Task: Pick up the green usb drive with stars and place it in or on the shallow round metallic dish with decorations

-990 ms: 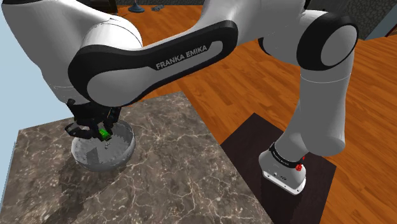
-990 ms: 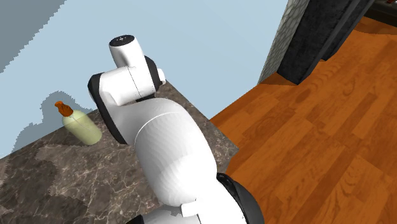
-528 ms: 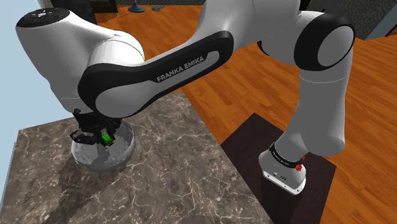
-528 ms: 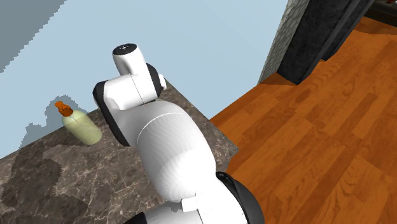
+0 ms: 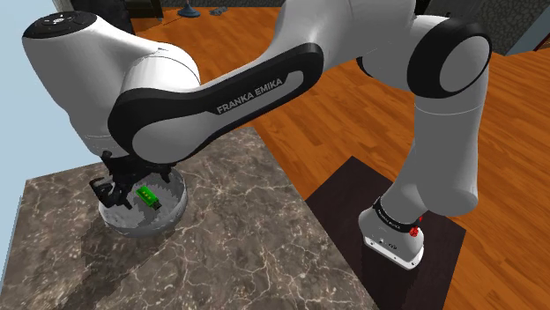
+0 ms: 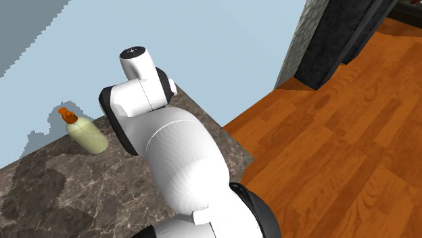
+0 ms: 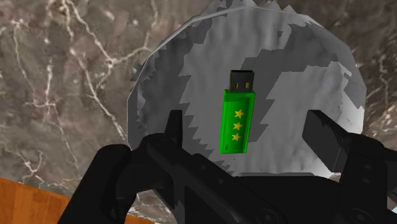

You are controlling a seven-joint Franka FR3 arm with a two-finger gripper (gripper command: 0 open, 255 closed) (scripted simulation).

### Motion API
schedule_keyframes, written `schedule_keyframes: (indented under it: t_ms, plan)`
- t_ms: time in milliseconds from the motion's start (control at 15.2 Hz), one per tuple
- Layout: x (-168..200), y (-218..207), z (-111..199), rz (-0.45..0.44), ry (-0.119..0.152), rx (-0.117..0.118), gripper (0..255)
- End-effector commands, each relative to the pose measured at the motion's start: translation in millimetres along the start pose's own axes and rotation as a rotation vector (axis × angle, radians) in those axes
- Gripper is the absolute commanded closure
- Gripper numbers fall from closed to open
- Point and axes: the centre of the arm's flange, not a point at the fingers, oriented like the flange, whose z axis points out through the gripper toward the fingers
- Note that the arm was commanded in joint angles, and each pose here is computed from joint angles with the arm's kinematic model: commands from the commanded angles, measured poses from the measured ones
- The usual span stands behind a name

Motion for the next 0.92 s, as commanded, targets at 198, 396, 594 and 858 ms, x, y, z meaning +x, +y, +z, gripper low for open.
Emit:
schedule_keyframes:
  t_ms: [198, 396, 594, 858]
  plan:
    - [0, 0, -26, 0.0, 0.0, 0.0, 0]
    - [0, 0, -50, 0.0, 0.0, 0.0, 0]
    - [0, 0, -50, 0.0, 0.0, 0.0, 0]
    - [0, 0, -50, 0.0, 0.0, 0.0, 0]
